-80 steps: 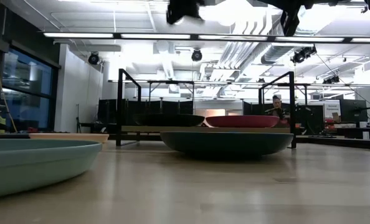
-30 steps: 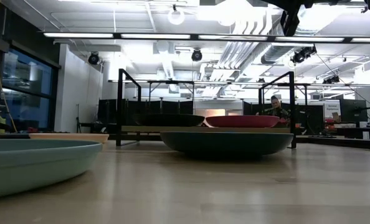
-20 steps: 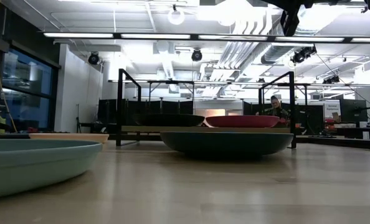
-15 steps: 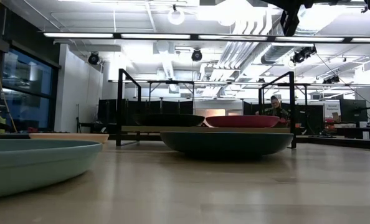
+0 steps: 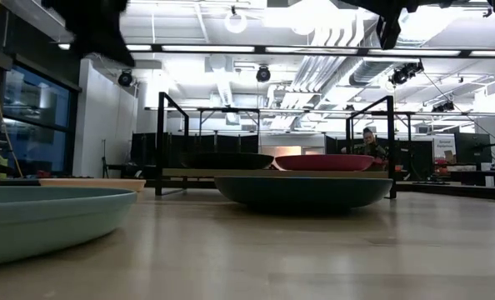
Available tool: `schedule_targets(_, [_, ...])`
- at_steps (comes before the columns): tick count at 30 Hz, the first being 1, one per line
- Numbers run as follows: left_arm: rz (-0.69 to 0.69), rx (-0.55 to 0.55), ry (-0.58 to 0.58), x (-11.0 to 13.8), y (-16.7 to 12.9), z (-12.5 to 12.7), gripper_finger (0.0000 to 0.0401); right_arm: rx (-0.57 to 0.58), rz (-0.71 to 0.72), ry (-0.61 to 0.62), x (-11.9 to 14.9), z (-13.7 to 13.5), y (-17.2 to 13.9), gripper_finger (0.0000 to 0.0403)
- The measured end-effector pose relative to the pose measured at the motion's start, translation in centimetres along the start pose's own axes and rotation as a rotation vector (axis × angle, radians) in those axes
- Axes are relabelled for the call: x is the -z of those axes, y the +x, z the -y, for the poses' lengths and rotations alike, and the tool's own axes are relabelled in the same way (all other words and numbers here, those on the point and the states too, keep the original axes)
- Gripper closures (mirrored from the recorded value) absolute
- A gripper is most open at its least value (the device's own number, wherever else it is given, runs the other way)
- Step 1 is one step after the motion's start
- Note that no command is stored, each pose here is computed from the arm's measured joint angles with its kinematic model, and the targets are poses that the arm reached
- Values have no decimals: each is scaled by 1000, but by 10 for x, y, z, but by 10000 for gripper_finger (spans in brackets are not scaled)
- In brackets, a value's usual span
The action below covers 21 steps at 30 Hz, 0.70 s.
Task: Place and stack plates onto a shelf
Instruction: Adjust the shelf
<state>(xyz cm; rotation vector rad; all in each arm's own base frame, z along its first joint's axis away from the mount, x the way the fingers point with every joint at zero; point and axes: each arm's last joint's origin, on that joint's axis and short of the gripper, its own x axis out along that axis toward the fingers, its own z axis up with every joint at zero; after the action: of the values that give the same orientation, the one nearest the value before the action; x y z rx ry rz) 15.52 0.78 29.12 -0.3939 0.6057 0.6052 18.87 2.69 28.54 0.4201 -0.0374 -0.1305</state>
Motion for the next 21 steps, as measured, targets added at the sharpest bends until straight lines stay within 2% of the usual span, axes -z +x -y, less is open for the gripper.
schedule_targets(2, [-7, -35, -55, 5, 14, 0, 401, 14, 7, 0, 0, 0, 0, 403])
schedule_targets(10, [20, -34, -219, -2, 48, 9, 401, 23, 10, 0, 0, 1, 0, 403])
schedule_targets(21, [26, -14, -283, -8, 72, 17, 401, 23, 11, 9, 0, 1, 0, 403])
